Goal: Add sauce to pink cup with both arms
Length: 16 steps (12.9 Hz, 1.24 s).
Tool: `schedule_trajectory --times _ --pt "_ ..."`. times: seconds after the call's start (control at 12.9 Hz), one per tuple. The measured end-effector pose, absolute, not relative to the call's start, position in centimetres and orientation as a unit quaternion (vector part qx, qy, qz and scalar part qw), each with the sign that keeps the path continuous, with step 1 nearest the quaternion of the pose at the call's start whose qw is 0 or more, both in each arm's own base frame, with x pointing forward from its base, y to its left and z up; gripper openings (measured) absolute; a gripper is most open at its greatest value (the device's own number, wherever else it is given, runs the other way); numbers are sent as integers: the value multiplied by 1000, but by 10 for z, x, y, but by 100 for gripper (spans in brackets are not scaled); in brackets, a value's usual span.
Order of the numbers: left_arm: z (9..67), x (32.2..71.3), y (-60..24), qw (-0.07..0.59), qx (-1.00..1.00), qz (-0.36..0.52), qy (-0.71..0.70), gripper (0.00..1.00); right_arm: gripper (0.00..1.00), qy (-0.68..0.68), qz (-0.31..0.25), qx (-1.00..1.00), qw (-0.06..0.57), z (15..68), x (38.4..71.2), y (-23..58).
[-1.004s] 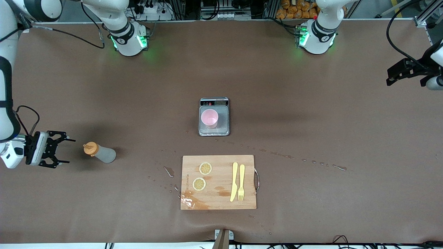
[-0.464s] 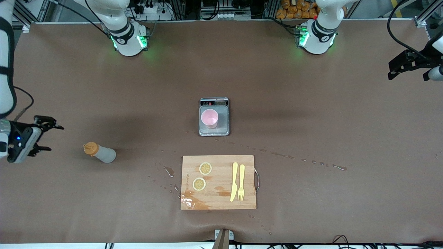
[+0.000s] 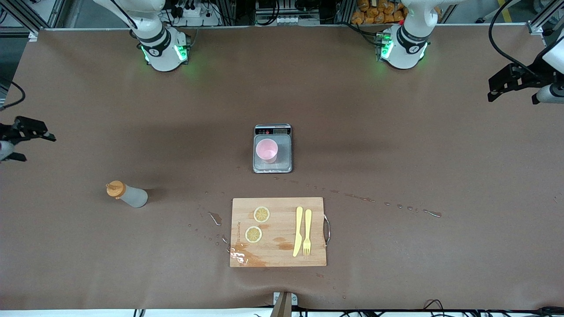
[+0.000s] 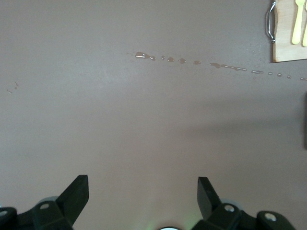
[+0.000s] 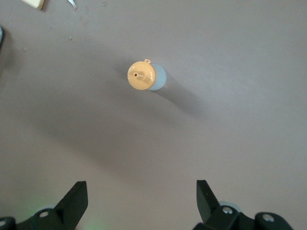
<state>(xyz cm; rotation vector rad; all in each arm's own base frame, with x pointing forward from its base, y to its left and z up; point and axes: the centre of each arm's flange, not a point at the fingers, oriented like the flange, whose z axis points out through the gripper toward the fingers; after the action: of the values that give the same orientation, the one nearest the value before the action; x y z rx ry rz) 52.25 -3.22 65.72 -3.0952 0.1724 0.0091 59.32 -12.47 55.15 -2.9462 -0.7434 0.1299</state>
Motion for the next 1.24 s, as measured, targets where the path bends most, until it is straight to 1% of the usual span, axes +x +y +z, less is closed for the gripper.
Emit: schedule_trajectory --times 0.15,0.46,0.85,1.24 --pt "658 521 -36 21 -998 3 59 100 100 -182 39 -982 33 577 584 -106" --pt "659 521 -39 16 -998 3 62 100 100 -59 44 -997 24 612 562 -72" --pt "655 523 -42 12 -998 6 63 100 100 -11 40 -999 21 636 543 -74" --pt "653 533 -37 10 -998 2 60 100 100 10 38 -999 20 638 540 -84"
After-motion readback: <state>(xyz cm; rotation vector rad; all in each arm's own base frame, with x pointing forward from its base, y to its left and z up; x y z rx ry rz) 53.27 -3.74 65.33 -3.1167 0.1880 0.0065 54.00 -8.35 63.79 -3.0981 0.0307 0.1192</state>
